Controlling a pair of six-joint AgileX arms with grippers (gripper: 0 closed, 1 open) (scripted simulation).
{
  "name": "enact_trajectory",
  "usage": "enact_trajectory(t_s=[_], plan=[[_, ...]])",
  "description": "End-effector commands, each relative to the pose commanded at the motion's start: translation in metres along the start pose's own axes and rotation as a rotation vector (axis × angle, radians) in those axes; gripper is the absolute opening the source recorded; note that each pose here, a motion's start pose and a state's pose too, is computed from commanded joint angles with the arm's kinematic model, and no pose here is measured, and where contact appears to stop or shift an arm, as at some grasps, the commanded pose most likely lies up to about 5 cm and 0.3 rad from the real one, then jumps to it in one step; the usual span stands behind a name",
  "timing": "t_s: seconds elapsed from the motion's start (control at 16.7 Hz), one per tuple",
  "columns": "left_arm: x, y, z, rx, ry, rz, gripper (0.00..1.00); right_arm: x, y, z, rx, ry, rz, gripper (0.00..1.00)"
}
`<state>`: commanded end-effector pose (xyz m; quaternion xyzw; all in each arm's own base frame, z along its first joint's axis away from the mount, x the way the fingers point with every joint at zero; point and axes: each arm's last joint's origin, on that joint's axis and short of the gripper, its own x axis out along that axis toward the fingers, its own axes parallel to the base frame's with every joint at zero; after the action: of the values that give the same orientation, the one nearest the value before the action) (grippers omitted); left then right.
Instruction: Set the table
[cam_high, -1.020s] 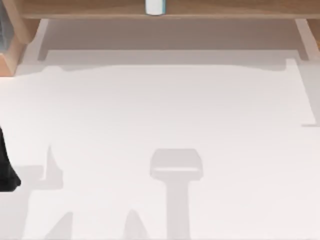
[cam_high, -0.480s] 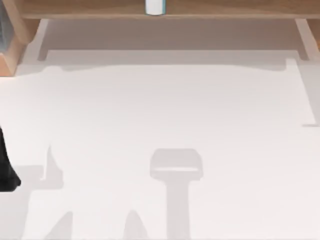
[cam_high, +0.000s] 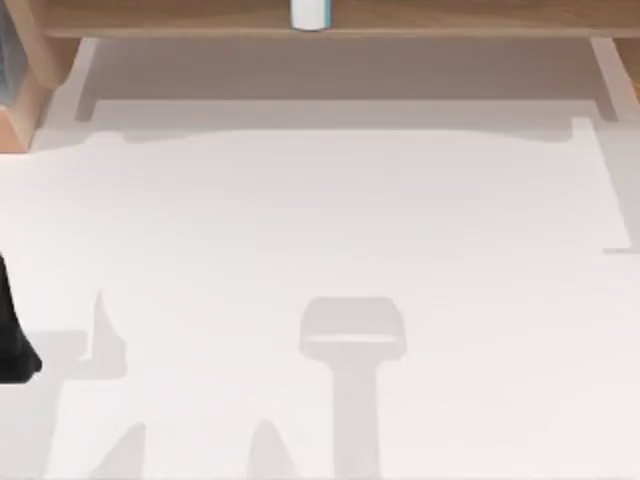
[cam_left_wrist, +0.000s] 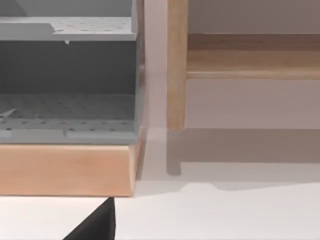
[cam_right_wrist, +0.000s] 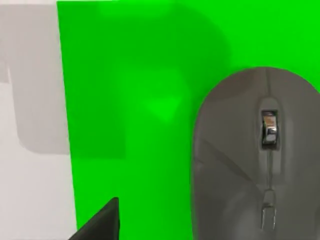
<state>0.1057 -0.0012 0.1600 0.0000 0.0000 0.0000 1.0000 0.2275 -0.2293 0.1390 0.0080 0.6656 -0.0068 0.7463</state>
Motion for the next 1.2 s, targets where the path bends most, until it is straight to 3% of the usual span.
enact_trajectory(t_s=[0.54,1.2], plan=[[0.000,0.000,0.000,0.000,0.000,0.000,1.00,-0.001,-0.003,0.016,-0.189,-0.304,-0.192,1.00],[0.000,0.000,0.000,0.000,0.000,0.000,1.00,0.031,-0.001,0.002,-0.580,-0.758,-0.585,1.00]])
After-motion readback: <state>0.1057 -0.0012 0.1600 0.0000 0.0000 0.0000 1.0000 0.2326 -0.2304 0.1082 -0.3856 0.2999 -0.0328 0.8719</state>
